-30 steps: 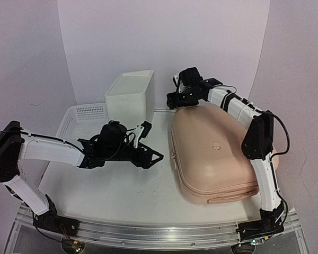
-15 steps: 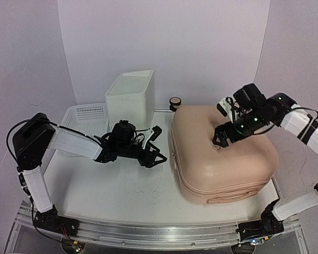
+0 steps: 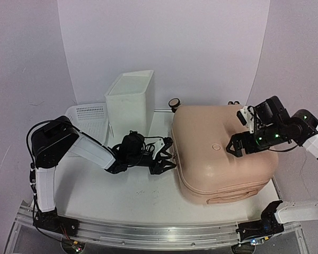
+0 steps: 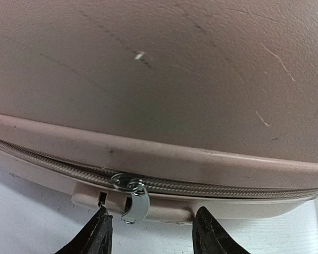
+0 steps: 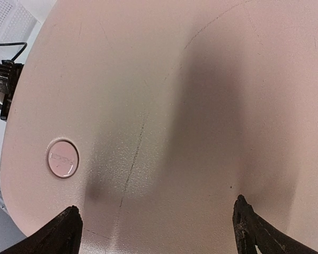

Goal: Open, take out, and arrange the luggage

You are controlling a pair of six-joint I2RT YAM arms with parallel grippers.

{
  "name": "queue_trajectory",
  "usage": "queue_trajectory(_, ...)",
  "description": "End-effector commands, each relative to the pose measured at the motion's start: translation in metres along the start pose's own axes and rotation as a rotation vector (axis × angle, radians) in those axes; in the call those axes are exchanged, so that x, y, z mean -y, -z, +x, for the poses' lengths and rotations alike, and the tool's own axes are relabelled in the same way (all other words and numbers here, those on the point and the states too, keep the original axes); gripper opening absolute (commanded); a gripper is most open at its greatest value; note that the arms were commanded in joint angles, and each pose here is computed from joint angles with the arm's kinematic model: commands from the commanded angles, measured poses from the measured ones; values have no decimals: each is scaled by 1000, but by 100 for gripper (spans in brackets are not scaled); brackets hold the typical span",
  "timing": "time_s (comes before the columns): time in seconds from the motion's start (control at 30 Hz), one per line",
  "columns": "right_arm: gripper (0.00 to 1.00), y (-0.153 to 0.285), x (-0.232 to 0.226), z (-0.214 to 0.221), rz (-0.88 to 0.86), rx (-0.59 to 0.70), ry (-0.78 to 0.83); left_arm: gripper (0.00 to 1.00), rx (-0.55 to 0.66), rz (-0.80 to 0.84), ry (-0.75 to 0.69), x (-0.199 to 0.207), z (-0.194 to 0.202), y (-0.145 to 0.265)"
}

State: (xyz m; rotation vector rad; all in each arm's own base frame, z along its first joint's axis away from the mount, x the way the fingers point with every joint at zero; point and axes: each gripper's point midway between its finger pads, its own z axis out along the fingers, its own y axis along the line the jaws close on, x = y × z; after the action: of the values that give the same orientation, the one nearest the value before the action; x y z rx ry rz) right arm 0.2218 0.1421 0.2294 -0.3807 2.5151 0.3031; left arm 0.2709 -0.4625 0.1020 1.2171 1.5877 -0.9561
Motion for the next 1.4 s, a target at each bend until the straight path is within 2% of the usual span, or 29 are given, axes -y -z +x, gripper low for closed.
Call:
queue_trajectory(0.0,98,6,9,6,44,-18,-31,50,115,-52,-103,-10,-36,-7)
queue_trajectory(0.23,98,2,8,8,40,-35,-15,44,133,-45,-145,-9,-41,-11)
queue_trajectory(0.37,98,-3,6,10,32,-62,-5,42,145,43,-166,4,-42,-13)
queue_trajectory(0.43,98,-4,4,11,24,-70,1,36,147,94,-152,9,-40,-15)
queue_trajectory(0.57,98,-6,3,15,20,-98,4,31,142,114,-122,4,-36,-15)
queue_trajectory(0.67,98,-9,2,20,16,-131,4,21,134,111,-127,3,-36,-15)
queue_trajectory(0.77,98,-11,4,27,33,-171,45,3,123,88,-123,-1,-34,-14)
queue_trajectory(0.8,98,-10,3,26,37,-169,66,0,121,76,-121,-2,-33,-14)
queue_trajectory(0.9,98,-2,-24,18,-11,-123,223,0,113,66,-118,-2,-34,-10)
queue_trajectory(0.97,98,2,-52,17,-20,-129,401,0,101,64,-108,-2,-33,-9)
queue_trajectory(1.03,98,-1,-77,22,5,-180,634,0,89,71,-91,-1,-30,-8)
queue_trajectory(1.13,98,-12,-89,30,132,-236,1009,0,85,71,-69,-1,-31,-7)
queue_trajectory(1.2,98,-16,-93,44,115,-268,1186,0,85,68,-63,-1,-32,-6)
queue_trajectory(1.3,98,-14,-85,56,91,-288,1309,0,85,66,-72,0,-34,-3)
queue_trajectory(1.37,98,-15,-69,52,176,-269,1329,0,86,66,-77,1,-36,0)
